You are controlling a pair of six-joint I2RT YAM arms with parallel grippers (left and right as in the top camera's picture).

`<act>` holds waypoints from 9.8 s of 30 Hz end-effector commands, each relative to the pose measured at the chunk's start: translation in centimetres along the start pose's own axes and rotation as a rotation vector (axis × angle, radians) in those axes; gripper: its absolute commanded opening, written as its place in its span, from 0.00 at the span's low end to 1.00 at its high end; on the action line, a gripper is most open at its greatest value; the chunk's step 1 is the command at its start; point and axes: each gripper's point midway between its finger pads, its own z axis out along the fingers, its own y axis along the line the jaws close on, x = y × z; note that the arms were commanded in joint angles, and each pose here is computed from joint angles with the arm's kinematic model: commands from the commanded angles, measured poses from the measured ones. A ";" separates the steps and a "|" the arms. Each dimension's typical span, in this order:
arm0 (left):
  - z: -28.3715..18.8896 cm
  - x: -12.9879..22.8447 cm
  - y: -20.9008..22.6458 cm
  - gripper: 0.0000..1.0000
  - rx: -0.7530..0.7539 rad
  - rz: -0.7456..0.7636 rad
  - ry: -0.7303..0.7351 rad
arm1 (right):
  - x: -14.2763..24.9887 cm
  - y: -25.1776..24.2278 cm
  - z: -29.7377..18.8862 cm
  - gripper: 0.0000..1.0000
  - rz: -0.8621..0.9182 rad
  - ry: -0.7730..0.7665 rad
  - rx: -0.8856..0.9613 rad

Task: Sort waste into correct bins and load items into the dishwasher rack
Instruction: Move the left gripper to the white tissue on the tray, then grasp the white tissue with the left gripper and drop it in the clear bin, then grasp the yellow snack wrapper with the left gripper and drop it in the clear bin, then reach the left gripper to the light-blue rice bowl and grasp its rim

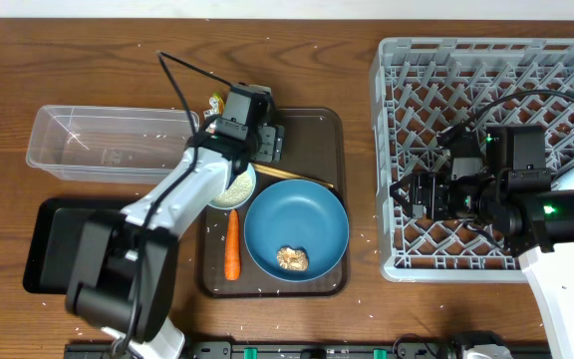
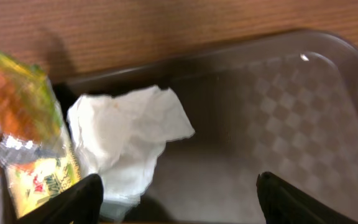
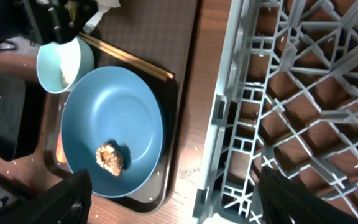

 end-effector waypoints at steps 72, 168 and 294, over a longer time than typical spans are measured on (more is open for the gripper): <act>-5.1 -4.5 7.1 0.81 -0.051 -0.096 -0.153 | 0.6 1.1 0.0 0.82 -0.008 0.027 -0.018; -16.5 1.3 4.7 0.75 -0.113 -0.148 -0.010 | 1.2 0.9 0.0 0.84 0.011 0.055 -0.014; -8.4 4.5 0.1 0.06 -0.159 -0.134 0.175 | 2.2 0.8 -0.1 0.85 0.028 0.091 -0.008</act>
